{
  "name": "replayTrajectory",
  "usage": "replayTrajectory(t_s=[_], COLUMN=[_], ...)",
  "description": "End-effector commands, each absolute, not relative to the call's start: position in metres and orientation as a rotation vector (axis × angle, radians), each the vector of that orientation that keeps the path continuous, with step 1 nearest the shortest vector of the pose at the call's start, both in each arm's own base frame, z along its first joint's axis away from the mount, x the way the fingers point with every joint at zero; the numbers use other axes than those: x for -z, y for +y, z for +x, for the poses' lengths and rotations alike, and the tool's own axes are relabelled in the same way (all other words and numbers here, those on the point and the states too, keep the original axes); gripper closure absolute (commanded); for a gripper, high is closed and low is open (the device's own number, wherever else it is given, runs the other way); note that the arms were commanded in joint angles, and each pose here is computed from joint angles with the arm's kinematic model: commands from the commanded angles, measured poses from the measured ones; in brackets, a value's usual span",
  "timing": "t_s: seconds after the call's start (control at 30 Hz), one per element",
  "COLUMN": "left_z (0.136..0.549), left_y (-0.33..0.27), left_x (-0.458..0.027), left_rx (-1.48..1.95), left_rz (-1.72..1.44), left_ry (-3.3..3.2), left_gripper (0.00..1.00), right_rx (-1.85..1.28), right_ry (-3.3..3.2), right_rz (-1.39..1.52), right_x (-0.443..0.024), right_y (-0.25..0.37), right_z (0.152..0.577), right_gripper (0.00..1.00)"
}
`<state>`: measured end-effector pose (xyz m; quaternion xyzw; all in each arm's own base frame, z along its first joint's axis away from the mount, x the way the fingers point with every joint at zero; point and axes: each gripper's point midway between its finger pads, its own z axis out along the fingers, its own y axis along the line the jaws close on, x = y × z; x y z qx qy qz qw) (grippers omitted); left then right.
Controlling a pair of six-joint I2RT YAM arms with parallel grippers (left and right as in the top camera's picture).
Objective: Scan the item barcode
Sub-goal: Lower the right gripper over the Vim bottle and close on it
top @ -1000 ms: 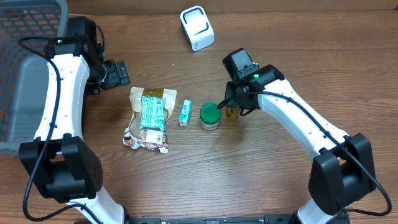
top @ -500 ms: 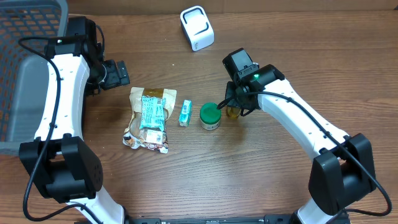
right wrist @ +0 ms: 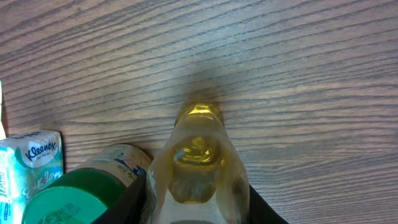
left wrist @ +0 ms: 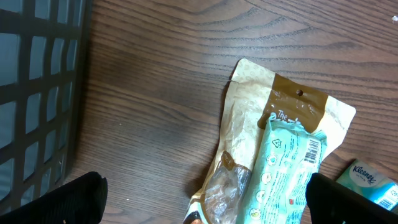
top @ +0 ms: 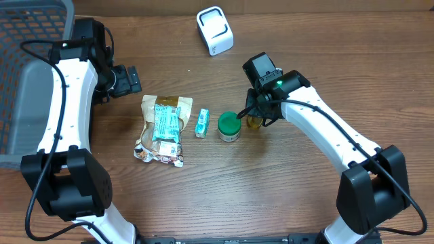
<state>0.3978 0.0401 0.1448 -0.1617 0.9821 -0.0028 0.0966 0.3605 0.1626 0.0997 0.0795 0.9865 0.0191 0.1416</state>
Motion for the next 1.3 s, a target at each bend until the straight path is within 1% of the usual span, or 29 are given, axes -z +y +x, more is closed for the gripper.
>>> replayTrajectory(t_s=[0.0, 0.17, 0.2, 0.27, 0.3, 0.63, 0.67, 0.7, 0.77, 1.13, 1.23, 1.27], left_z=[0.397, 0.397, 0.397, 0.397, 0.397, 0.397, 0.397, 0.397, 0.397, 0.397, 0.397, 0.397], left_y=[0.036, 0.036, 0.036, 0.036, 0.036, 0.036, 0.036, 0.036, 0.036, 0.036, 0.036, 0.036], left_x=[-0.145, -0.145, -0.145, -0.145, -0.145, -0.145, -0.145, -0.145, -0.145, -0.145, -0.145, -0.145], left_rx=[0.018, 0.018, 0.018, 0.018, 0.018, 0.018, 0.018, 0.018, 0.018, 0.018, 0.018, 0.018], left_rz=[-0.446, -0.446, -0.446, -0.446, -0.446, -0.446, -0.446, -0.446, -0.446, -0.446, -0.446, -0.446], left_ry=[2.912, 2.912, 2.912, 2.912, 2.912, 2.912, 2.912, 2.912, 2.912, 2.912, 2.912, 2.912], left_gripper=[0.0, 0.0, 0.01, 0.0, 0.01, 0.01, 0.01, 0.0, 0.0, 0.01, 0.0, 0.0], right_rx=[-0.041, -0.039, -0.035, -0.023, -0.014, -0.015, -0.017, -0.018, -0.017, -0.018, -0.017, -0.018], right_ry=[2.823, 2.822, 2.82, 2.815, 2.811, 2.767, 2.765, 2.765, 2.765, 2.765, 2.765, 2.765], right_rz=[0.231, 0.232, 0.232, 0.234, 0.235, 0.24, 0.24, 0.241, 0.24, 0.24, 0.24, 0.241], right_x=[-0.106, -0.106, -0.106, -0.106, -0.106, -0.11, -0.11, -0.11, -0.11, -0.11, -0.11, -0.11], right_y=[0.162, 0.161, 0.161, 0.159, 0.158, 0.159, 0.159, 0.159, 0.159, 0.159, 0.159, 0.159], right_z=[0.365, 0.365, 0.365, 0.366, 0.367, 0.376, 0.376, 0.376, 0.376, 0.376, 0.376, 0.376], right_gripper=[0.68, 0.67, 0.61, 0.55, 0.55, 0.54, 0.53, 0.5, 0.48, 0.47, 0.51, 0.57])
